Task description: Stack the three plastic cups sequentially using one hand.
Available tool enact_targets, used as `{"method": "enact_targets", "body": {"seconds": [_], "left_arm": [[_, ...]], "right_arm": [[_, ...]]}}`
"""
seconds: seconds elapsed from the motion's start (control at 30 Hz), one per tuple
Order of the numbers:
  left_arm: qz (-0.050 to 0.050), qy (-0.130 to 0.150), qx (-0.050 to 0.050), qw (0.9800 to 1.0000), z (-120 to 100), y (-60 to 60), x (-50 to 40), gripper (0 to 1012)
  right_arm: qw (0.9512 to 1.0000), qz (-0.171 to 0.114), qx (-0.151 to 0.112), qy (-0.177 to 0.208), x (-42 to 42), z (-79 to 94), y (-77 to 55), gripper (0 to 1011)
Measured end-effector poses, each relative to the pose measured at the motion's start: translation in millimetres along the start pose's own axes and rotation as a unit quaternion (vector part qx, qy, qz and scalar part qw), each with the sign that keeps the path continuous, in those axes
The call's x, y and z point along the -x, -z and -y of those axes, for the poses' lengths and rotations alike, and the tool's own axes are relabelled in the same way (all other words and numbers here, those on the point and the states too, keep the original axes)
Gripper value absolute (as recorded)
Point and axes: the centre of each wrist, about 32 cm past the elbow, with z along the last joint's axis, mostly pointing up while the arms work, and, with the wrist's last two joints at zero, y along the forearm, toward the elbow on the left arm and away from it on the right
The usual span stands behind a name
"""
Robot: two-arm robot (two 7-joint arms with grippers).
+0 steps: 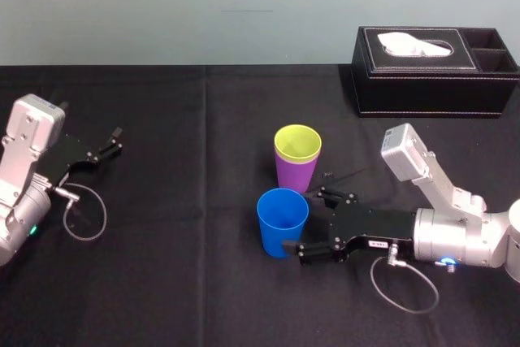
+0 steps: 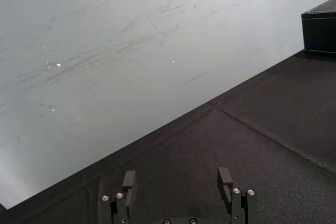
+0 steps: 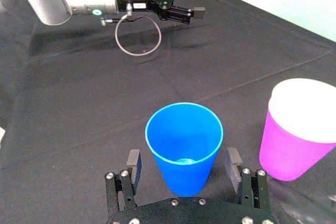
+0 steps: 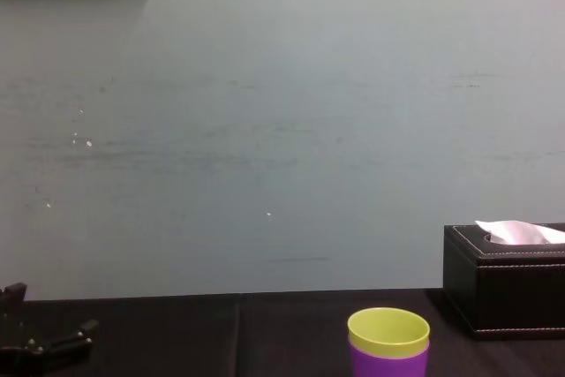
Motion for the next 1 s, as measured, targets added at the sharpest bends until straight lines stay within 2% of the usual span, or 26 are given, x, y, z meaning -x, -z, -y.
{"method": "enact_targets", "body": {"seconds": [0.5,1.0], "left_arm": [[0.0,0.0,0.0,1.0,0,0.0,0.0,1012],[0.0,0.0,0.0,1.0,0,0.0,0.0,1012]], "right_arm": [[1.0,-0.004,-0.002,-0.005,-3.3,-16.0,-3.1,1003],[0.9999,-0.006,-0.008,-0.008,-3.1,-19.0,-3.9,1003]]}}
